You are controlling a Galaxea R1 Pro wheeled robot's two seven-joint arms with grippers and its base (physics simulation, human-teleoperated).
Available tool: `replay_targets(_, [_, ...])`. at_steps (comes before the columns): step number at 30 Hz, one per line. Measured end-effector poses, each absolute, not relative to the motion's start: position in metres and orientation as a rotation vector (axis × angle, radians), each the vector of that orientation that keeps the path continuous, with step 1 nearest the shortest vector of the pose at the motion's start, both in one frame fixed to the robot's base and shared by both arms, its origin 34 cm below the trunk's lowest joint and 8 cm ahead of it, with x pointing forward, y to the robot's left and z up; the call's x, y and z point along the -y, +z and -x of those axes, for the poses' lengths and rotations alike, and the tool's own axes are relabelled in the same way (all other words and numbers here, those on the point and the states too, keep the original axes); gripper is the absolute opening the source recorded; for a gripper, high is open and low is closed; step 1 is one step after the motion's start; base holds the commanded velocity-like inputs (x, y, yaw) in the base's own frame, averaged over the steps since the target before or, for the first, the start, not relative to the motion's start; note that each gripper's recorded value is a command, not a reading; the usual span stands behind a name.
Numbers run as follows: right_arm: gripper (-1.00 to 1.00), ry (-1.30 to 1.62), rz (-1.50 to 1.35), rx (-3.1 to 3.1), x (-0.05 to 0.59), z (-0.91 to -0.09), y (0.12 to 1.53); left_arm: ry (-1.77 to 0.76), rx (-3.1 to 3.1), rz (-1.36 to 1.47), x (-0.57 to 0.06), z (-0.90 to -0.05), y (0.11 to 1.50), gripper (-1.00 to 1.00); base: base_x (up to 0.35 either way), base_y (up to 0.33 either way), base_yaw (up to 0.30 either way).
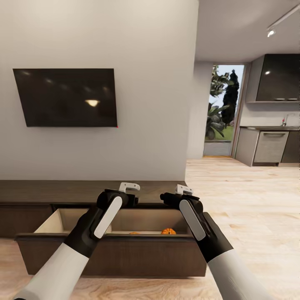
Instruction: Place each of the two pumpkins and all three candles from the living room inside a cabinet in the living room (use any cabinet), then make sure every cabinet is closed, and position the cauldron so it is next to a table in the living room.
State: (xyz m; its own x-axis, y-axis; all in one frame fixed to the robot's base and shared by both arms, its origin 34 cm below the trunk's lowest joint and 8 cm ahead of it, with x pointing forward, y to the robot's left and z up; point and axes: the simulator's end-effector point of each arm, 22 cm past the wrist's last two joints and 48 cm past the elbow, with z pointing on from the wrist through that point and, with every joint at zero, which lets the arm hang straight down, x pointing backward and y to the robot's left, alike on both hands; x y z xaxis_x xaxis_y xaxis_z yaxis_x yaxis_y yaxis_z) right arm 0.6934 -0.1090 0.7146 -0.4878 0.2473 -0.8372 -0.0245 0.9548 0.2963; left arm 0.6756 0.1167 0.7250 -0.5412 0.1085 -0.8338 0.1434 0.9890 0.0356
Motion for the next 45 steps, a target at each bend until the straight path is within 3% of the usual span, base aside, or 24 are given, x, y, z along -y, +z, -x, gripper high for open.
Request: replay_targets(45, [1.0,0.319,-0.156,-2.069,0.108,-0.716,0.807,-0.04,-2.135,-0.146,-0.12,-0.704,0.82,1.0,-0.331,0.0,0.0])
